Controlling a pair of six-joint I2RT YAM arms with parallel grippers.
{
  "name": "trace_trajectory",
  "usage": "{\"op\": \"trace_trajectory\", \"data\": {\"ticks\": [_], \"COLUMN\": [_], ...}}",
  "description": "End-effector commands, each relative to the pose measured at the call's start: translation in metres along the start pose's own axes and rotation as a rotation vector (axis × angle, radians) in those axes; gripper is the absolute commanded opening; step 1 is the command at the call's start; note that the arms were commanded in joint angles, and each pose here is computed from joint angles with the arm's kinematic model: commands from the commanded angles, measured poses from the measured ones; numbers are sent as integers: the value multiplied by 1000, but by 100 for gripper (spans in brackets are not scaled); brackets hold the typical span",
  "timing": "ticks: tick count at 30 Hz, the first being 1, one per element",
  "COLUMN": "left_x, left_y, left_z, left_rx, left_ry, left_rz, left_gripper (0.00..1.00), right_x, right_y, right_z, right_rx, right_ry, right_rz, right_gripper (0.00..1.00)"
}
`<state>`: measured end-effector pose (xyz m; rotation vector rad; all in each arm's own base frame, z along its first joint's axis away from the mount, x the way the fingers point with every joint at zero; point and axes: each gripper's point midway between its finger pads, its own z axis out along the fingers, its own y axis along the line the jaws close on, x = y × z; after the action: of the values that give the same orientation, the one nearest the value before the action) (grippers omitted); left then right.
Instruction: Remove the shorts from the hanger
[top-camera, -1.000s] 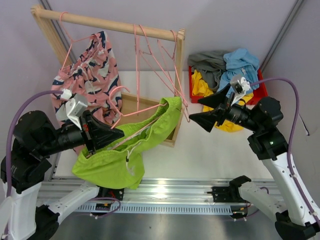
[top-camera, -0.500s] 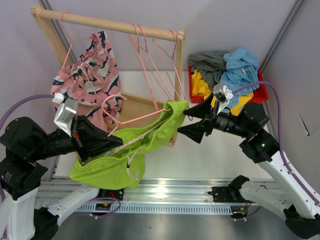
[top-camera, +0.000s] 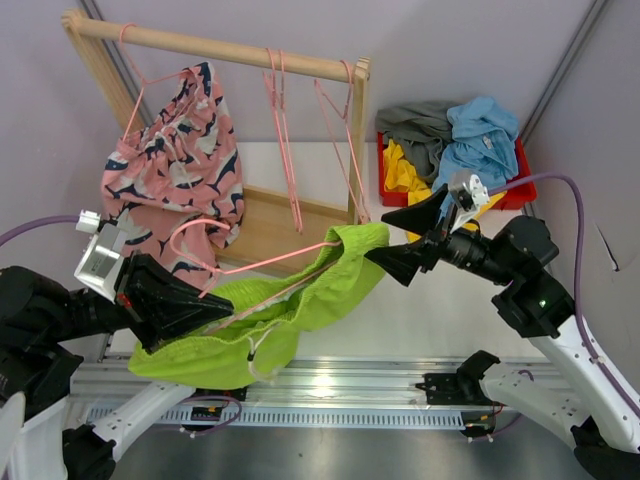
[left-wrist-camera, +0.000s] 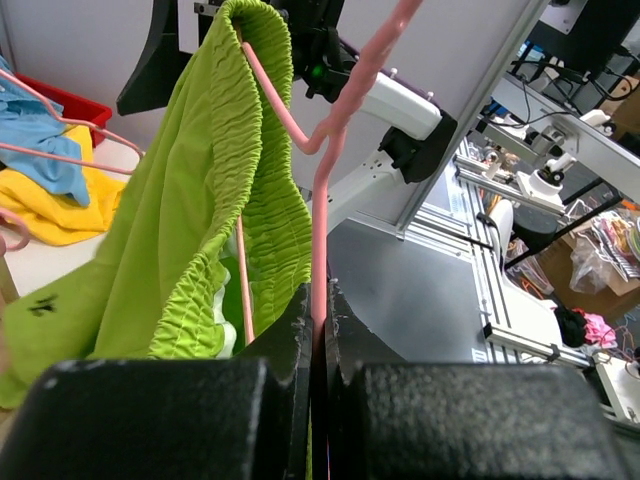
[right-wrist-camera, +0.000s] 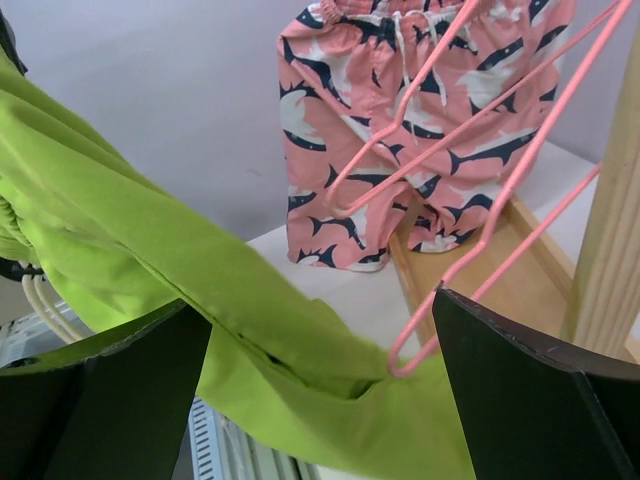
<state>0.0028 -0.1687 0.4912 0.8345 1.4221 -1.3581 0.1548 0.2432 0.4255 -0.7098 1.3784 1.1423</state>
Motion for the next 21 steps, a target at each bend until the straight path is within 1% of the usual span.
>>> {"op": "trace_trajectory", "data": {"ticks": [1, 3, 5, 6, 7, 9, 11, 12, 13, 14, 16, 17, 20, 21], "left_x": [-9, -10, -10, -10, -8, -8, -1, 4, 11, 25, 44, 49, 58, 58], "left_y": [-14, -12, -7, -6, -5, 2, 17, 37, 50, 64, 87, 90, 86, 81], "left_z": [-2, -1, 0, 0, 0, 1, 2, 5, 7, 8, 11, 10, 7, 8], "left_rx": [56, 49, 31, 26, 21, -8, -68, -147, -187, -224, -291, -302, -284, -263], "left_ry": [-37, -37, -37, -36, -33, -35, -12, -5, 16, 57, 105, 119, 128, 125], "left_rz": [42, 39, 37, 37, 37, 48, 26, 2, -3, -44, -91, -100, -102, -106], "left_gripper": [0, 0, 0, 0, 0, 0, 0, 0, 0, 0, 0, 0, 0, 0], "right_x": [-33, -37, -32, -33, -29, -32, -47, -54, -62, -80, -98, -115, -136, -148], "right_y": [5, 8, 14, 17, 18, 24, 20, 15, 11, 1, -9, -16, -35, -48], "right_z": [-4, -1, 5, 7, 10, 9, 4, 1, -2, -8, -17, -24, -32, -41], "right_rx": [17, -2, -54, -76, -91, -118, -65, -29, 6, 90, 176, 243, 366, 460], "right_ry": [-84, -96, -80, -82, -73, -99, -173, -206, -235, -295, -340, -381, -425, -467], "right_rz": [-60, -51, -30, -29, -19, -25, -45, -64, -81, -96, -145, -162, -207, -201], "right_gripper": [99, 99, 56, 31, 0, 0, 0, 0, 0, 0, 0, 0, 0, 0]}}
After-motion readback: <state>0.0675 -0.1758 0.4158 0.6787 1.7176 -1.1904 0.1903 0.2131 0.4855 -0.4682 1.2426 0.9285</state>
